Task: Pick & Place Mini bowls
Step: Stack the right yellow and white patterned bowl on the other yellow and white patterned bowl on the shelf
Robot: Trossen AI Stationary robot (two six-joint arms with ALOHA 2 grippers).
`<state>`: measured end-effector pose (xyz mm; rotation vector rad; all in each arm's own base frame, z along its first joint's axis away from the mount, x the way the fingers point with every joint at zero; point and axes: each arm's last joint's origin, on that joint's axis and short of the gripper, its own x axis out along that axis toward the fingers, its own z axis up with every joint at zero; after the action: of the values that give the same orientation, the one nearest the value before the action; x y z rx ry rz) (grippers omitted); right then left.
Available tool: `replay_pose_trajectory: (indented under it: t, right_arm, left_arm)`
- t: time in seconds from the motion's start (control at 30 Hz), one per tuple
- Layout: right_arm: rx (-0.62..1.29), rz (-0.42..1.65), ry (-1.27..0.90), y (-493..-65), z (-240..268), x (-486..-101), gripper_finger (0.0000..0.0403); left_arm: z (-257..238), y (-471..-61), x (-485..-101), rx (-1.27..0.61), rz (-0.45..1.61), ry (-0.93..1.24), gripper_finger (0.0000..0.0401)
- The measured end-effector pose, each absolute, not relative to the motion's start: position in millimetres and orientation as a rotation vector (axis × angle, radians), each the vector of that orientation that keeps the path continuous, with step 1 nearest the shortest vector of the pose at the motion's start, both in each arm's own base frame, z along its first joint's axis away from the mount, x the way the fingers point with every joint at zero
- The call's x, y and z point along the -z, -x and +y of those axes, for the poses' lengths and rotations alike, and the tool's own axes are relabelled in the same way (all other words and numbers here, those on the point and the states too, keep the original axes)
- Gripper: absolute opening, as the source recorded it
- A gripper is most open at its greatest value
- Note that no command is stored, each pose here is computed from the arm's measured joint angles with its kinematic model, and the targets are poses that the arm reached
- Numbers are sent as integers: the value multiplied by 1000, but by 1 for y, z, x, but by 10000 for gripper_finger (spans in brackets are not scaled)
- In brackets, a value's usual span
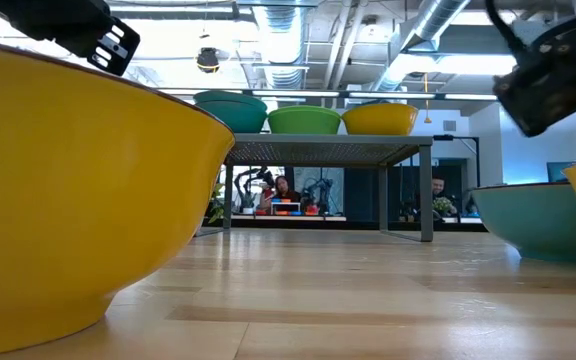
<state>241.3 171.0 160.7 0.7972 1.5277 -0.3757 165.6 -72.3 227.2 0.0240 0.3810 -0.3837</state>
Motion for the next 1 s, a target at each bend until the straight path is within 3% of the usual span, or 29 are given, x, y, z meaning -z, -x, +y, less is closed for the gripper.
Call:
replay_pose_trajectory:
  t: [0.13,0.3,0.57,0.77,1.0]
  right_arm:
    - [239,1539,-779,-252,169,-158,13]
    - [177,1497,-795,-258,168,-163,15]
    - [64,1292,-659,-273,164,-222,10]
    - [236,1106,-359,-278,142,-274,7]
    - [384,934,-380,-291,106,-329,13]
  left_arm:
    - [-72,-166,-228,384,375,-23,63]
    - [-72,-166,-228,384,374,-23,63]
    - [-72,-166,-228,384,367,-21,63]
    - [-73,-166,-229,385,359,-19,63]
    - [-73,-166,-230,385,356,-19,63]
